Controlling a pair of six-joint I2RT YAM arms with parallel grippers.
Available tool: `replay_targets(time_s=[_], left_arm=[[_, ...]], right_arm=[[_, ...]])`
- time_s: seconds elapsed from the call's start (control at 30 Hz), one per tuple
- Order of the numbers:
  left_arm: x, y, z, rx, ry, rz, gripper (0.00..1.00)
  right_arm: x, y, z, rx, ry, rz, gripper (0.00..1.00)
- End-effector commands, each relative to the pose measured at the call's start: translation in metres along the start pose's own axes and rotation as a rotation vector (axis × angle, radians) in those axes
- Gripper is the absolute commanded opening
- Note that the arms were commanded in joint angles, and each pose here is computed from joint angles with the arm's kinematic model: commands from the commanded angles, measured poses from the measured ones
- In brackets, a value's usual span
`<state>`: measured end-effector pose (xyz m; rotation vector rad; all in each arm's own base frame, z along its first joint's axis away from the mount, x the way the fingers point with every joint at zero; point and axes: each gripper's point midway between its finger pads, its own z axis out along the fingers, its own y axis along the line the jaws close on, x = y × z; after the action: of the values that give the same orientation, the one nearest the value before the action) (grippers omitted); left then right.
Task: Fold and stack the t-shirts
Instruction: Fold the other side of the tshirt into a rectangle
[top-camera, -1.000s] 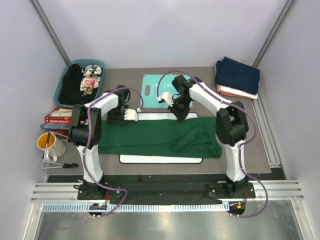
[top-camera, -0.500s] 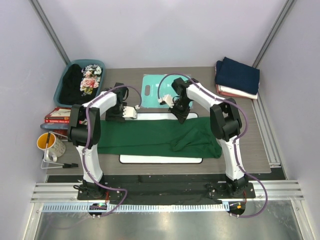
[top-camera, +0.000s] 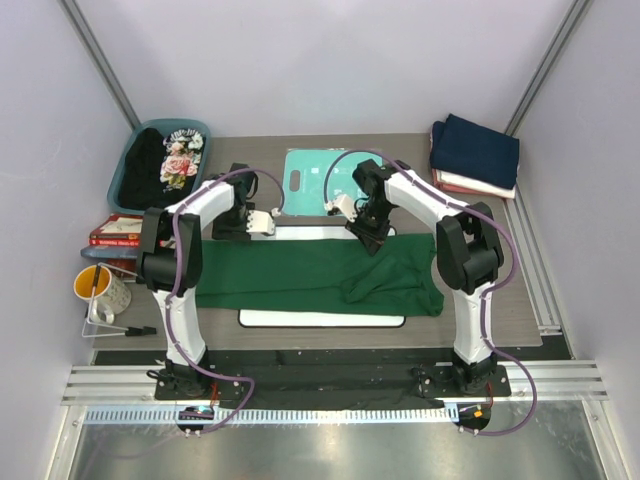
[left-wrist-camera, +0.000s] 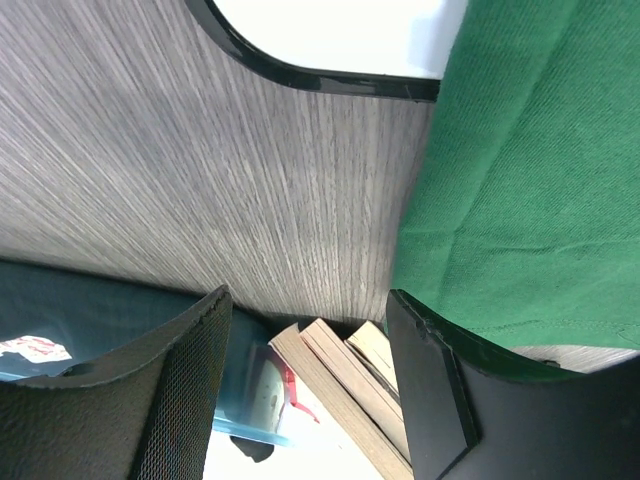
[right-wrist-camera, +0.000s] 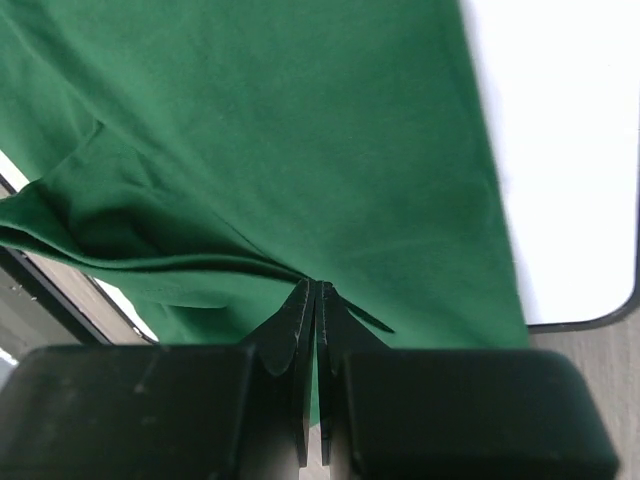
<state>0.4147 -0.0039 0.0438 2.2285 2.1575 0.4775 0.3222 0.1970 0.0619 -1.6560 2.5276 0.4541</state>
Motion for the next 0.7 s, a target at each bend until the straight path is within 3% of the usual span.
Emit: replay_targets(time_s=[0.0, 0.67], left_arm=[[0.0, 0.004, -0.003, 0.004, -0.01, -0.003, 0.64], [-0.004, 0.007, 0.0, 0.012, -0.022, -0.005, 0.64]], right_arm=[[0.001, 0.009, 0.002, -0.042, -0.004, 0.009, 0.08], [0.029, 0.031, 0.03, -0.129, 0.077, 0.049, 0.09]])
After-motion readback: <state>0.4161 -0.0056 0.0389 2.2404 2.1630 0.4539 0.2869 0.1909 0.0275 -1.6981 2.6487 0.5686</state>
